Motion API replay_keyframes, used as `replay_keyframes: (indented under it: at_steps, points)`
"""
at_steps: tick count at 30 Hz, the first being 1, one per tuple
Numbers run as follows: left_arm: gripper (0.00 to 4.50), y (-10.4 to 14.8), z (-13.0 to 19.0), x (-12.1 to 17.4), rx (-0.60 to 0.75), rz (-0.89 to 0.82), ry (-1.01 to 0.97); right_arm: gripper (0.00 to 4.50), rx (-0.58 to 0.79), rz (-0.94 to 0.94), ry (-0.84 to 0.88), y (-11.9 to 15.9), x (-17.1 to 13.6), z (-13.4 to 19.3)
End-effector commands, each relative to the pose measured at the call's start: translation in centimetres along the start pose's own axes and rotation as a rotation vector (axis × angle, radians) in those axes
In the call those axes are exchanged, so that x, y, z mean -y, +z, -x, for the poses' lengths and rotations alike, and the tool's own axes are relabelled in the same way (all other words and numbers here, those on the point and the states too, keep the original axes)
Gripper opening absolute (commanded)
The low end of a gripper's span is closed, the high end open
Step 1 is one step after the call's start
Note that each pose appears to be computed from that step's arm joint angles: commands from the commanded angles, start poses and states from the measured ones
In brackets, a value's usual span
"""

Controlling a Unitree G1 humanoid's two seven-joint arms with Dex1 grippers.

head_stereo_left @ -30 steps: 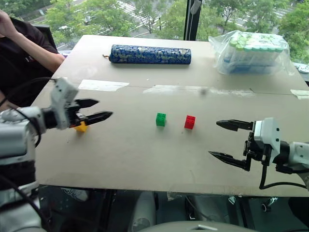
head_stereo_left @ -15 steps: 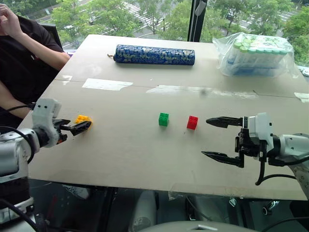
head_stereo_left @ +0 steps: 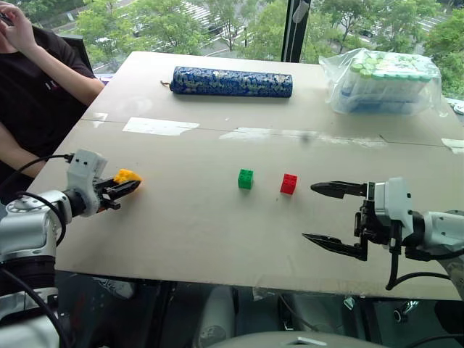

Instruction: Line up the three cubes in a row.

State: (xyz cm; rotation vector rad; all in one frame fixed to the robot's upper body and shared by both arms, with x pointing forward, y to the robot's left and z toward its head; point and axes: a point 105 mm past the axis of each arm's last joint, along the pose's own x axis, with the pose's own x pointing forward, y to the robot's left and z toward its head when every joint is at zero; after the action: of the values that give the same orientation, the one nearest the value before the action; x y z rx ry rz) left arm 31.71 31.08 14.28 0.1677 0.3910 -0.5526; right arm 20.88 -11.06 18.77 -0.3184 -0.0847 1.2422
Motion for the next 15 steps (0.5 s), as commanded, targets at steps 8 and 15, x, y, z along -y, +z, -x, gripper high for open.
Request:
replay_keyframes:
  at_steps: [8,15]
  points:
    - [1.28,3.3,-4.2,3.5,-0.135,-0.557,-0.542,4.5,0.002,0.03,-0.038,0.8,0.2,0.8]
    - [1.28,5.2,-8.0,5.1,-0.148,-0.685,-0.645,4.5,-0.015,0.038,-0.08,0.8,0.3,1.2]
